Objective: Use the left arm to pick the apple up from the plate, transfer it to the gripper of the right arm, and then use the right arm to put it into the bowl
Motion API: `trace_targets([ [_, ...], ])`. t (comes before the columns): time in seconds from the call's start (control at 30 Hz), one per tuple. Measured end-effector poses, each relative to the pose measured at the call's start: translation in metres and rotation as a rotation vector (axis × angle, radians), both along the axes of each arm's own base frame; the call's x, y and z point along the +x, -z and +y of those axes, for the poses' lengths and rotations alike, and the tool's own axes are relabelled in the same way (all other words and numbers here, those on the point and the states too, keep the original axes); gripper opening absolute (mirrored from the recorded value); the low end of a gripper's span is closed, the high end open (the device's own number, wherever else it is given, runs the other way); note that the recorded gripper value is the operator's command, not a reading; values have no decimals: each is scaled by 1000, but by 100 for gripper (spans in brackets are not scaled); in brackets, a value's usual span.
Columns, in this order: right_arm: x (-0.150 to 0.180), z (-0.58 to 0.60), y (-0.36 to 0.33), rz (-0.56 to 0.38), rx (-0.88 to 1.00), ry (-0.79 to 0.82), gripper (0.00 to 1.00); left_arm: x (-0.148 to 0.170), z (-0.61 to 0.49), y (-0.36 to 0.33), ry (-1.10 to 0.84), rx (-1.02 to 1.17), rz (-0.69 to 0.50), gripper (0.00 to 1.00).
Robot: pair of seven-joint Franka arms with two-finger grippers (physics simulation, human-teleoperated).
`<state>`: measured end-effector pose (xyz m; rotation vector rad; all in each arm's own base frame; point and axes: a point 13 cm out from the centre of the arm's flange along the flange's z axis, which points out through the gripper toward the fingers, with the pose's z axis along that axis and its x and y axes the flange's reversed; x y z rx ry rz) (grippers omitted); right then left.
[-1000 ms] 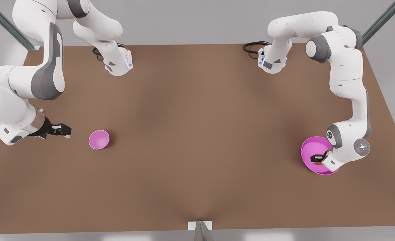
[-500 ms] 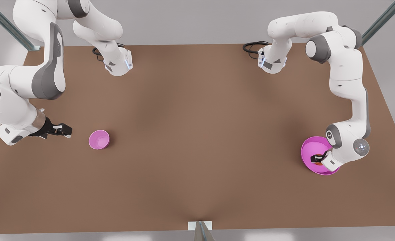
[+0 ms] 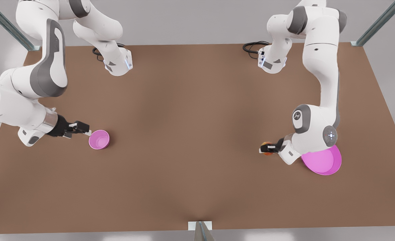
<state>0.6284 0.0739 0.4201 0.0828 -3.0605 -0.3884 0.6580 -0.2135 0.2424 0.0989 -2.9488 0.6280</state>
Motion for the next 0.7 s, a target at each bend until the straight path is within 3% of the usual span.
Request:
trace_targets([
  [0.27,-12,163,25,183,492,20,99,-1,-139,-58,-599,-475,450,67],
  [0.47,-51,295,49,318,788,127,100,-8,-301,-52,-894,-598,708,65],
  [0.7,4,257,94,358,1031,373,100,27,-337,-76,-1198,-697,848,65],
])
